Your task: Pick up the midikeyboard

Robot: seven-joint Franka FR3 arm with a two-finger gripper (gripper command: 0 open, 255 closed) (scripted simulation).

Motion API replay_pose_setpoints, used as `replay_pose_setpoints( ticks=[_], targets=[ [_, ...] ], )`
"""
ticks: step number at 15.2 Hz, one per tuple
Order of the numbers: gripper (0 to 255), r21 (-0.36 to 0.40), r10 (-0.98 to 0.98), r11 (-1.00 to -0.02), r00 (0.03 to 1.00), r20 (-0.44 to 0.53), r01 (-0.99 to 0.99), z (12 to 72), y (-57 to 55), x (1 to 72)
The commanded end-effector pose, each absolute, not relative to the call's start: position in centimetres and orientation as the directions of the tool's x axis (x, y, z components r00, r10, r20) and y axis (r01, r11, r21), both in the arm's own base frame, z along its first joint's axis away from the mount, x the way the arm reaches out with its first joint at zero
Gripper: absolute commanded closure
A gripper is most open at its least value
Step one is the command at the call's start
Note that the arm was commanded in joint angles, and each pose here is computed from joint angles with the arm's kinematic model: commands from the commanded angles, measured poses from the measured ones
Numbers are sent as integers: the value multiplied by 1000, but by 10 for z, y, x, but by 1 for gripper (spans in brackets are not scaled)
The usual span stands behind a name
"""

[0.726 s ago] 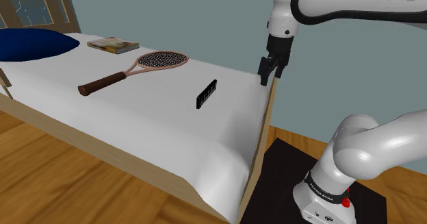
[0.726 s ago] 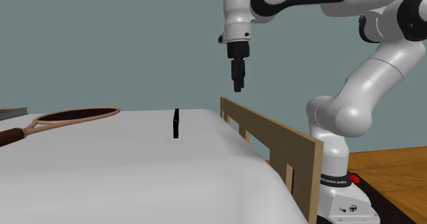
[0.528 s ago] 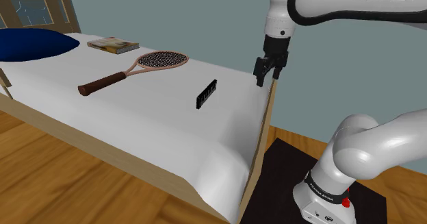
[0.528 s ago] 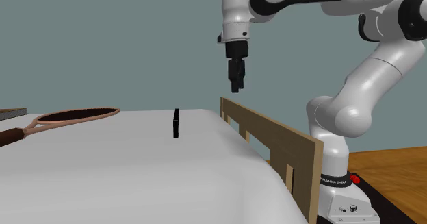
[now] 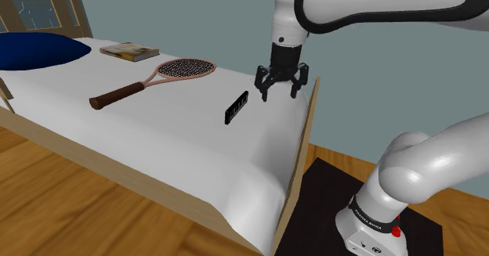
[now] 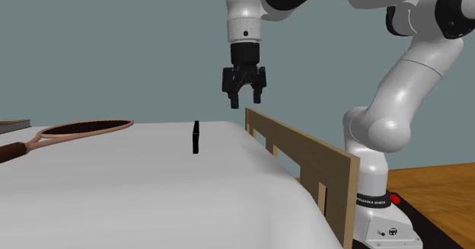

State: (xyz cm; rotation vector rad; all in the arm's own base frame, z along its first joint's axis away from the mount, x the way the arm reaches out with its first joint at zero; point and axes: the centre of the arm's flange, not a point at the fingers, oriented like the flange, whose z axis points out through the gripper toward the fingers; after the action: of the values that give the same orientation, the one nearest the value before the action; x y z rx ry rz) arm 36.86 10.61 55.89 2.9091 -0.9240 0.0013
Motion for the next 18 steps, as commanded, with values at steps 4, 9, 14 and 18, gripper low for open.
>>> replay_pose_setpoints(
  ticks=[4, 9, 14, 18],
  targets=[
    [0, 66, -781, -618, 621, 62, -784, 551, 153, 414],
    [0, 41, -919, -382, 384, 91, -923, 547, 183, 471],
    [0, 34, -941, -324, 326, 96, -946, 531, 187, 485],
    [0, 34, -941, -324, 326, 96, -946, 507, 187, 485]
  ],
)
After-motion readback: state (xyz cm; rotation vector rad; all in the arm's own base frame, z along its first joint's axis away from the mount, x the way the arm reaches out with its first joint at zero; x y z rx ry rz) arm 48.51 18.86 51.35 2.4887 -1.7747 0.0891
